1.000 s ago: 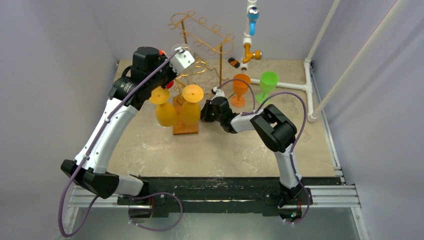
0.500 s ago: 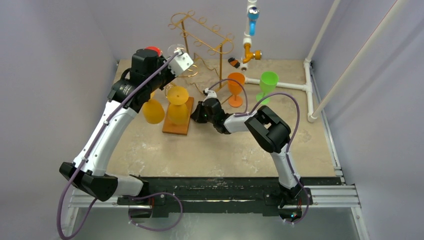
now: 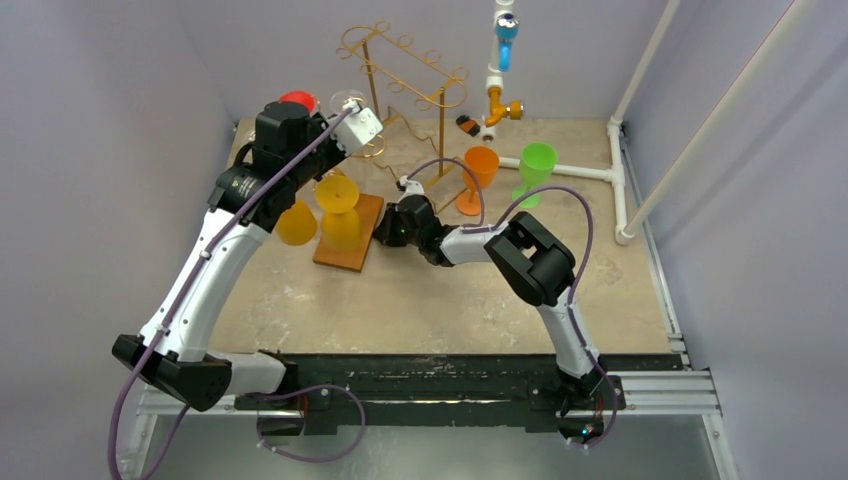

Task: Place the wine glass upside down on the wine glass rack
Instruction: Adjust the wine rack at the center of the board.

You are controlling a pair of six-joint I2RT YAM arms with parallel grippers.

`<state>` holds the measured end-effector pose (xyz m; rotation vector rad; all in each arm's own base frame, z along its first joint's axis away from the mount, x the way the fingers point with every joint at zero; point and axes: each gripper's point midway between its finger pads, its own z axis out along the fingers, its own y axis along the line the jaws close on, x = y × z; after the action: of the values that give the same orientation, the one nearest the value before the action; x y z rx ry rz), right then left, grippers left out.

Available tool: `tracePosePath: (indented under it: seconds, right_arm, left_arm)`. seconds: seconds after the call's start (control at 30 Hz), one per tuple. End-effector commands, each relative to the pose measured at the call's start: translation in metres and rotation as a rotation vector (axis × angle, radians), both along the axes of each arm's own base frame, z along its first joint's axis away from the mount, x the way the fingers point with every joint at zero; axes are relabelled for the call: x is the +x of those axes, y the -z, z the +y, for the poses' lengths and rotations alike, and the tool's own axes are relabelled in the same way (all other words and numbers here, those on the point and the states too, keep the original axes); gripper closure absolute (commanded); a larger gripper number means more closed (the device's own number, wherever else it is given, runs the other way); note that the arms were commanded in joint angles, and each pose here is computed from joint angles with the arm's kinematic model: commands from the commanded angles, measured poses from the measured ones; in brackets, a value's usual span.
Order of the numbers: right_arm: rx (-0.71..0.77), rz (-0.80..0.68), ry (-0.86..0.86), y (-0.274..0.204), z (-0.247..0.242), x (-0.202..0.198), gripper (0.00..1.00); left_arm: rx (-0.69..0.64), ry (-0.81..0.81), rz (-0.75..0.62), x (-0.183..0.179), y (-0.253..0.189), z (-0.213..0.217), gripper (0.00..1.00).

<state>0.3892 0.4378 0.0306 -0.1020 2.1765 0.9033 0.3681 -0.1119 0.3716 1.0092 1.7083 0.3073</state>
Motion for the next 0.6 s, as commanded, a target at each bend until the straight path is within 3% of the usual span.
tracePosePath:
  seconds: [0.0,0.3,0.57]
  right_arm:
    - [0.027,-0.006,-0.040,-0.015,0.011,-0.010,0.80]
    - [0.013,-0.021,-0.059,-0.027,-0.006,-0.045,0.81]
    - [0.032,0.033,-0.087,-0.008,0.008,-0.075,0.81]
  left_arm:
    - [0.031,-0.071,-0.066,-0.004,-0.022,0.019,1.00]
    - [0.023,-0.065,-0.040,-0.011,-0.026,0.019,1.00]
    - [0.015,-0.083,0.027,-0.014,-0.017,0.021,0.90]
